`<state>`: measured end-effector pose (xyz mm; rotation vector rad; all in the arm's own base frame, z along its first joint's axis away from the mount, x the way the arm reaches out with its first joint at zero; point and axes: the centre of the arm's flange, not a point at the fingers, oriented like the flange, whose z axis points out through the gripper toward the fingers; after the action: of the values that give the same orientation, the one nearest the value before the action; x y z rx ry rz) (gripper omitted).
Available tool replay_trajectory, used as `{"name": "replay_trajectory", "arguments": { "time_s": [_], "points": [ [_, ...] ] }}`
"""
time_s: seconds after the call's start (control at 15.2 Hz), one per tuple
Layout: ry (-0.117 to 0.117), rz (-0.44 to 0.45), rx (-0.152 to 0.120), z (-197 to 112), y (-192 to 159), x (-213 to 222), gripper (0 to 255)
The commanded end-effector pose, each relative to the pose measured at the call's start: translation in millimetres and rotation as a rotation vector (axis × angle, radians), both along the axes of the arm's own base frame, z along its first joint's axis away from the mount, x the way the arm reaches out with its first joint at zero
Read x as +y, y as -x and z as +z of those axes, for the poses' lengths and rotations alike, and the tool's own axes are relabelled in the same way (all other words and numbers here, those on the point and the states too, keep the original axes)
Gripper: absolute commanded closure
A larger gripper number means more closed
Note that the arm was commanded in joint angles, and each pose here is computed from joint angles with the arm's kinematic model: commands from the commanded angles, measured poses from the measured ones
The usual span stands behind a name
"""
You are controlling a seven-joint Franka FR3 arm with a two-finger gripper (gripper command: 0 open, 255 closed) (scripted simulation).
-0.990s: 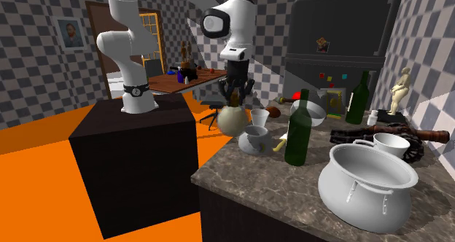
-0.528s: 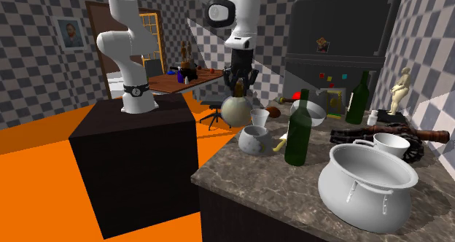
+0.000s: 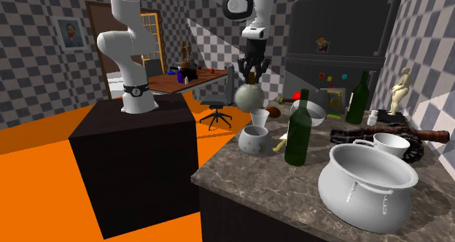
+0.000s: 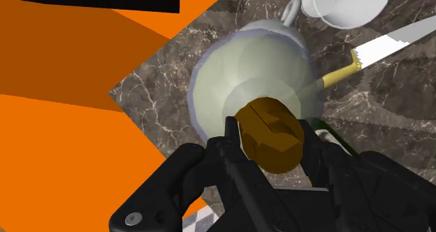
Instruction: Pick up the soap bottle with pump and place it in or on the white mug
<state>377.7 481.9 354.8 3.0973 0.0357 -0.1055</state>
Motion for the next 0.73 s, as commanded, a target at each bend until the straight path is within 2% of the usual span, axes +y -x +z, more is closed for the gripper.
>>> {"name": "replay_trajectory", "arguments": {
  "time_s": [0.0,0.13,0.66],
  "points": [
    [0.0,-0.001,0.0,10.2,12.4,21.5,255],
    [0.0,-0.001,0.0,19.5,28.5,46.0,255],
    [0.0,-0.001,0.0,-22.7,28.5,46.0,255]
  ]
}}
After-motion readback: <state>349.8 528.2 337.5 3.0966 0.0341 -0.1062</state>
